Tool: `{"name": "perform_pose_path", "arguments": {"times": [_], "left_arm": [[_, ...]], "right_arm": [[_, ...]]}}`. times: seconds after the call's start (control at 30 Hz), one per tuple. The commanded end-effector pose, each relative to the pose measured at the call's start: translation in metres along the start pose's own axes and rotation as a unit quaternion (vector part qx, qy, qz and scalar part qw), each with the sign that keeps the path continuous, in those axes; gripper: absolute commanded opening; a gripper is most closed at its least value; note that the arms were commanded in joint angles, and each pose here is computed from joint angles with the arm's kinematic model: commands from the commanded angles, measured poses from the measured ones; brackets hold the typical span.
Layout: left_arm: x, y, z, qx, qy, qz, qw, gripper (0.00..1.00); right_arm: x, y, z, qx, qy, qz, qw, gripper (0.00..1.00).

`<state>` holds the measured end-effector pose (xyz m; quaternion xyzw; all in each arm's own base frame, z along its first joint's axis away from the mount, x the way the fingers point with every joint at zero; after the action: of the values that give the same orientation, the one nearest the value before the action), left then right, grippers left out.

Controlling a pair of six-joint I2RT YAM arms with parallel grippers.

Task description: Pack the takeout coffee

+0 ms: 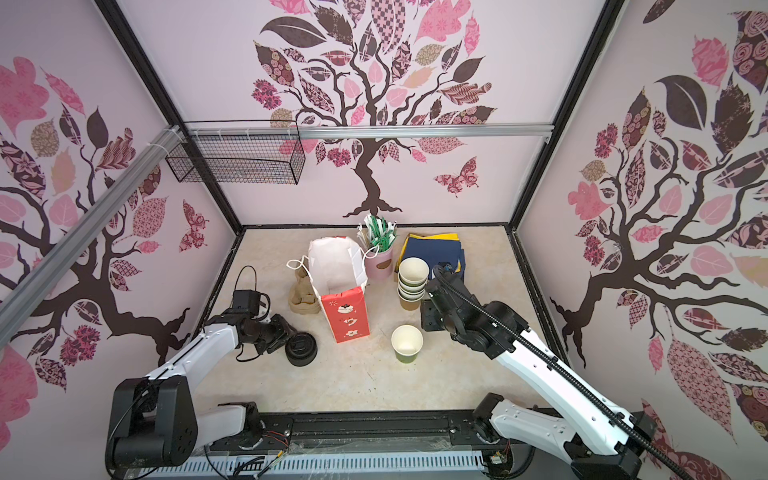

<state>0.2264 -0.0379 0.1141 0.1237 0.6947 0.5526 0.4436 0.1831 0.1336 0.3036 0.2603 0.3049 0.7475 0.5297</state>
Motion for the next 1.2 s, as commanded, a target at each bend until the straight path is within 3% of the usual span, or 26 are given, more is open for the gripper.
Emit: {"name": "perform_pose_path", "arguments": {"times": [0.0,0.27,0.4,0.57,0.73,0.8,0.97,1.17], "left_arm": [[0.006,-0.003,-0.025,0.026,0.018,0.004,1.000,0.43],[0.016,-0.006,-0.077,0.044,0.017,0.003,0.999,0.41],[0.019,-0.009,-0.098,0.049,0.008,-0.003,0.999,0.40],[0.015,-0.005,-0.110,0.052,-0.003,-0.021,0.998,0.42],[0.003,0.033,-0.090,-0.056,-0.005,-0.030,0.998,0.59],[0.004,0.051,-0.079,-0.099,0.021,-0.019,0.995,0.63],[0.014,0.106,-0.057,-0.205,0.107,-0.020,0.973,0.64],[0.021,0.160,-0.056,-0.292,0.120,-0.007,0.949,0.65]], "right_arm": [[0.010,0.007,0.000,0.014,0.045,0.046,0.998,0.56],[0.033,0.009,-0.009,0.046,0.093,0.128,0.986,0.56],[0.079,0.012,-0.026,0.057,0.179,0.156,0.970,0.58],[0.141,0.008,-0.056,0.065,0.244,0.214,0.944,0.59],[0.176,-0.011,-0.082,0.072,0.258,0.261,0.928,0.61],[0.187,-0.021,-0.088,0.079,0.265,0.267,0.923,0.63],[0.222,-0.049,-0.099,0.098,0.281,0.285,0.911,0.72],[0.243,-0.084,-0.111,0.135,0.269,0.252,0.919,0.76]]}}
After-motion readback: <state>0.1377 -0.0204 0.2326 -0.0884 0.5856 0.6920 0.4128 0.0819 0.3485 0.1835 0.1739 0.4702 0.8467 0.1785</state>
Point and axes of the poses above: each gripper's point midway between its finger pads, its own y axis back along the fingers, its own x axis along the line the jaws close on, z = x × y, the point moved 7 cm from there along y, back along the fingers, and after that the axes turned 10 degrees about y, right-handed, at the moved point
